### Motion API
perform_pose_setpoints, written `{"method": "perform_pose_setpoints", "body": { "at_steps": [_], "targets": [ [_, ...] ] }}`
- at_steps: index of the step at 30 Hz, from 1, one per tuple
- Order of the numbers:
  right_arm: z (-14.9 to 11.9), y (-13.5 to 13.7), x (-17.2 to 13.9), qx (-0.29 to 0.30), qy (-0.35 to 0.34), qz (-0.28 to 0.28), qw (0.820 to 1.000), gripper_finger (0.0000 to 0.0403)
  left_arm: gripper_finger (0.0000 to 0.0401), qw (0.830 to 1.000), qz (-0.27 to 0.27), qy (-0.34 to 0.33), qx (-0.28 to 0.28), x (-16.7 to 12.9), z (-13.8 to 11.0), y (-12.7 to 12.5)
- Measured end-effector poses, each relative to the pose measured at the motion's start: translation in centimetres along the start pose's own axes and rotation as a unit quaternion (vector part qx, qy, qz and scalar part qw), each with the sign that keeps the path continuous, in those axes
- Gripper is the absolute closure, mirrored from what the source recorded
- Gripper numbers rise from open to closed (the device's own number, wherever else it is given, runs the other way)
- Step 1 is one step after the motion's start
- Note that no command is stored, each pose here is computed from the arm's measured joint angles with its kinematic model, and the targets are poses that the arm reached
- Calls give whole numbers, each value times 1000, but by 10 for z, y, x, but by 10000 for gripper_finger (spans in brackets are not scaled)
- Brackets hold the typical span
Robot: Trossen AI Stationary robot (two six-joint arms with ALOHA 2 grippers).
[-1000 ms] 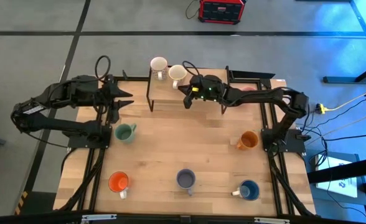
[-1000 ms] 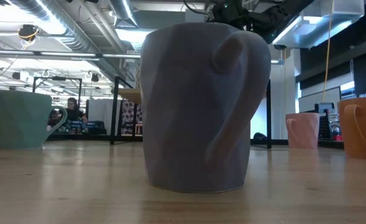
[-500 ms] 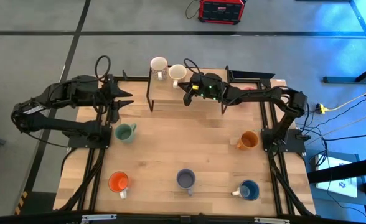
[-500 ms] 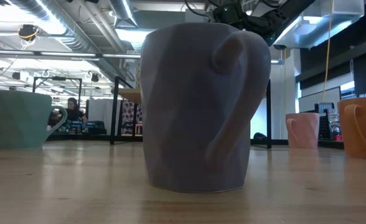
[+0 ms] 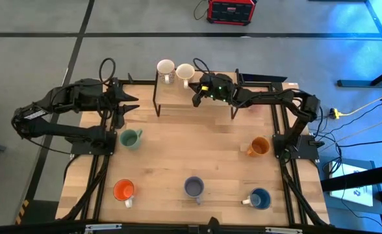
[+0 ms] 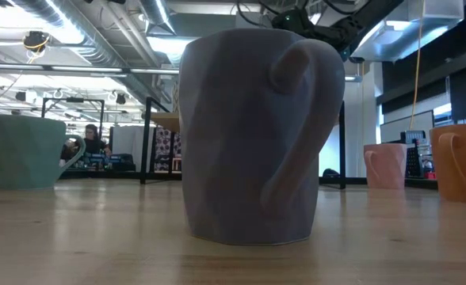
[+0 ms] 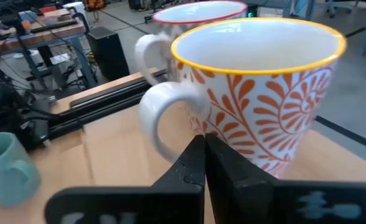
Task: Place coffee mugs
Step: Put the red patterned mug on the shelf
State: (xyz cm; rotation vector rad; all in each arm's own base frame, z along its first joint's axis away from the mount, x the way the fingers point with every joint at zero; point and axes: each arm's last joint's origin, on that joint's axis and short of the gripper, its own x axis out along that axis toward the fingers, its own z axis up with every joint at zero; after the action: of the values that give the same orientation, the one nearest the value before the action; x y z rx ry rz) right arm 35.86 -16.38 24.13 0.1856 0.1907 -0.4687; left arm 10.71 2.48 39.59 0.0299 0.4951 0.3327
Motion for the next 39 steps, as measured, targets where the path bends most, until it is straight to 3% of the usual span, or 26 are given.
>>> {"method": "perform_pose_setpoints", "body": {
  "at_steps": [13, 27, 34, 39],
  "targets": [
    [0, -3, 3, -7, -6, 28, 1000, 402, 287, 1000, 0, 0, -1, 0, 0, 0],
    [-9, -8, 13, -5, -5, 13, 1000, 402, 287, 1000, 0, 0, -5, 0, 0, 0],
    [3, -6, 12, -17, 1, 10, 1000, 402, 287, 1000, 0, 0, -14, 0, 0, 0],
    [17, -4, -1, -23, 51, 13, 998, 402, 287, 1000, 0, 0, -15, 0, 0, 0]
  ]
}}
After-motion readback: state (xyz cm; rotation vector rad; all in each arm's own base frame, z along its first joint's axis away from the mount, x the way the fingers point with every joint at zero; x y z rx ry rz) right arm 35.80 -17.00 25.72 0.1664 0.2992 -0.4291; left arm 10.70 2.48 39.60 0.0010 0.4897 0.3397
